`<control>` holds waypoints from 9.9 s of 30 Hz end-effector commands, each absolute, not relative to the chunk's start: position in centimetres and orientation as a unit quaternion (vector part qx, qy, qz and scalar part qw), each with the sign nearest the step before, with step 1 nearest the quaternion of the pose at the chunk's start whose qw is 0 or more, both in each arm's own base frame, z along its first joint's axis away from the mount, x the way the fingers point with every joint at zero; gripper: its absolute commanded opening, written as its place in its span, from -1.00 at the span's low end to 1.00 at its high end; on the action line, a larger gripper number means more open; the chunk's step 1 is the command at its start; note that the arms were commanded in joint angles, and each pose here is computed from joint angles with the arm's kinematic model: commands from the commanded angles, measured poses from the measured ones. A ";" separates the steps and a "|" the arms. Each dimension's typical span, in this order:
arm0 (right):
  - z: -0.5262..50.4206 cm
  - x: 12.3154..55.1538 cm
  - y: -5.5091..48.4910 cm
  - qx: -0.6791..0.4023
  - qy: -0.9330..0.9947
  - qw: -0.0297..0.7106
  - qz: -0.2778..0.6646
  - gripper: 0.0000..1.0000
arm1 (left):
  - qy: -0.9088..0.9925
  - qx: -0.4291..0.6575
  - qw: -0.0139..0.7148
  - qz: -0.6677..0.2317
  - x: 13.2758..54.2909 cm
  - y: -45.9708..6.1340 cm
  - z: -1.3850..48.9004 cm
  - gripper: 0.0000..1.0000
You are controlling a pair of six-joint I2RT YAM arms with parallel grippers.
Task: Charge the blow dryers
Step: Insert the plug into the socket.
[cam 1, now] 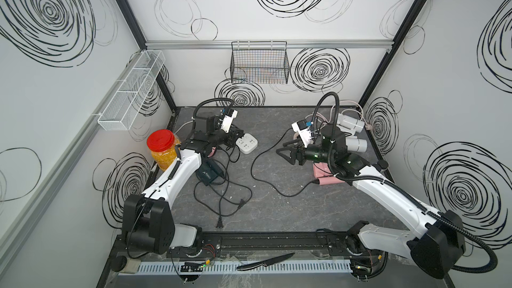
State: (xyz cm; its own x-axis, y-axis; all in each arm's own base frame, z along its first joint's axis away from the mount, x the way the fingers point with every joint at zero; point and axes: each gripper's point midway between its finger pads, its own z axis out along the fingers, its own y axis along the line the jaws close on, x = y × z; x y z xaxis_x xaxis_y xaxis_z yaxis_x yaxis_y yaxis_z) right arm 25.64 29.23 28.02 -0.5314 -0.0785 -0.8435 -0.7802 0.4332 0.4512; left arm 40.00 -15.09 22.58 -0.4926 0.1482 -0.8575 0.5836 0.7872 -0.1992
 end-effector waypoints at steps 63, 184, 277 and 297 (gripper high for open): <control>24.9 26.3 29.0 -0.276 0.785 0.380 0.403 0.44 | 0.906 0.244 0.325 -0.114 49.3 -15.0 7.2 -0.60; 24.6 26.1 28.4 -0.269 0.791 0.393 0.383 1.00 | 0.911 0.292 0.284 -0.069 46.9 -14.7 8.9 -0.76; 23.5 26.1 28.4 -0.268 0.800 0.381 0.377 1.00 | 0.917 0.272 0.273 -0.103 46.3 -15.8 5.3 -0.75; 23.8 25.9 27.7 -0.261 0.799 0.389 0.377 1.00 | 0.934 0.237 0.248 -0.098 44.3 -16.3 4.3 -0.76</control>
